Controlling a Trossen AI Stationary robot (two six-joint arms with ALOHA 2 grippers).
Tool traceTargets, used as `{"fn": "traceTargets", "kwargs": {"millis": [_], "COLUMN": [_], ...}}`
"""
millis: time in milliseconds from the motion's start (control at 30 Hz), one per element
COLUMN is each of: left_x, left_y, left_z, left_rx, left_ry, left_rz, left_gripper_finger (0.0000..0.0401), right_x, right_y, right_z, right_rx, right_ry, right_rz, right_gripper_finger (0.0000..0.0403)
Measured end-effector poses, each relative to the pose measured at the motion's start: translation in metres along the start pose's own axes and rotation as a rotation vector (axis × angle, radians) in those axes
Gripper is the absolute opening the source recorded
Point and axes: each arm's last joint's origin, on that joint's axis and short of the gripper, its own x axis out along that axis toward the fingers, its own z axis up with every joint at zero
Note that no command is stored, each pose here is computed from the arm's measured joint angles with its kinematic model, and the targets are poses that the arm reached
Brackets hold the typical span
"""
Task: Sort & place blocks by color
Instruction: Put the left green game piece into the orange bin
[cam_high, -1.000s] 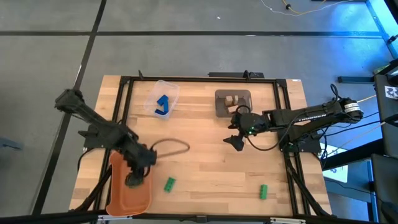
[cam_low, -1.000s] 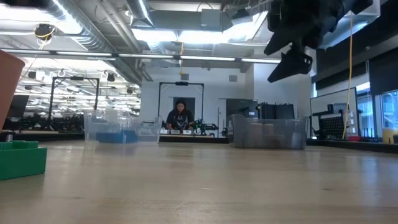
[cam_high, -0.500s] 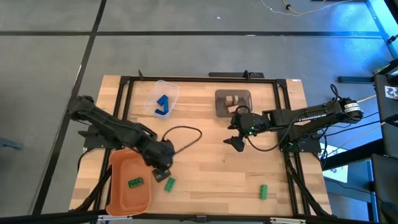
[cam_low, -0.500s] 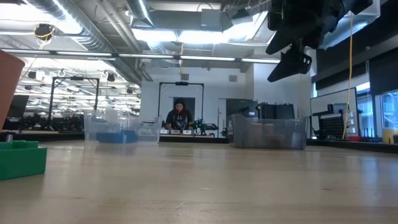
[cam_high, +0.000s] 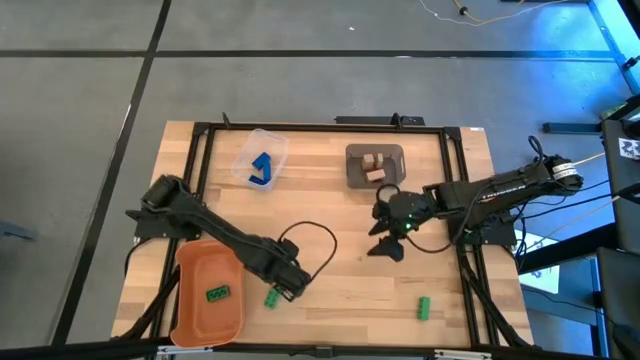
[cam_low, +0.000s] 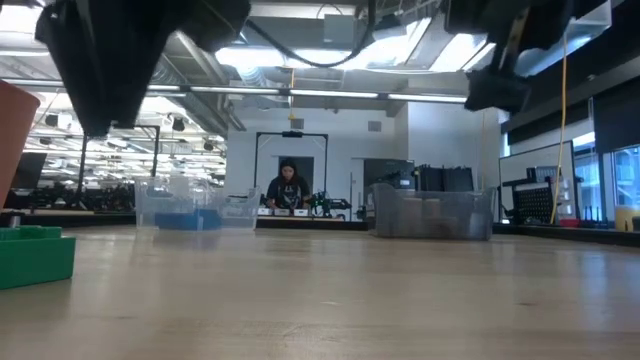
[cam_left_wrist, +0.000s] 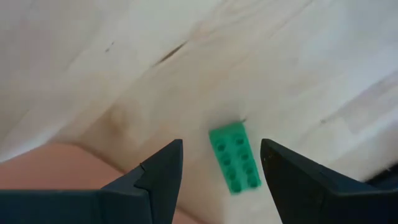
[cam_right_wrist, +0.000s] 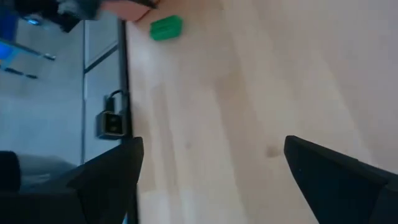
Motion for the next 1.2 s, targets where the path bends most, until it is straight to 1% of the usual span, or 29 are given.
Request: {"fn": "traceTargets", "kwargs": {"millis": [133, 300, 433, 500, 567, 733, 900, 1067, 1200], "left_x": [0.013, 0.015, 0.015, 0.015, 0.015, 0.015, 0.018, 0.025, 0.031], "left_y": [-0.007, -0.008, -0.008, -0.008, -0.008, -0.008, -0.008, -0.010, -0.013], "left_z": [-0.004, -0.008, -0.008, -0.008, -0.008, -0.005, 0.001, 0.003, -0.001], "left_rx": [-0.052, -0.093, -0.095, -0.094, -0.082, -0.116, -0.181, -0.215, -0.237], "left_ry": [-0.041, -0.079, -0.081, -0.070, -0.058, -0.009, 0.039, 0.063, 0.081], "left_rz": [0.009, 0.011, 0.012, 0.011, 0.010, 0.004, -0.004, 0.002, 0.008], "left_gripper_finger": [0.0206, 0.0205, 0.0205, 0.0205, 0.0205, 0.0205, 0.0205, 0.0205, 0.0205], "right_x": [0.003, 0.006, 0.006, 0.006, 0.005, 0.000, -0.009, -0.018, -0.023], "right_y": [0.016, 0.034, 0.049, 0.057, 0.065, 0.086, 0.104, 0.113, 0.117], "right_z": [-0.009, -0.023, -0.032, -0.036, -0.042, -0.072, -0.103, -0.126, -0.137], "right_rx": [0.019, 0.036, 0.036, 0.038, 0.042, -0.003, -0.001, 0.009, -0.014], "right_ry": [-0.010, -0.055, -0.136, -0.198, -0.257, -0.305, -0.356, -0.384, -0.413], "right_rz": [0.027, 0.009, 0.014, 0.014, -0.006, -0.007, 0.009, 0.024, 0.026], "right_gripper_finger": [0.0389, 0.0389, 0.0389, 0.0389, 0.0389, 0.0389, 0.0389, 0.0389, 0.0389]}}
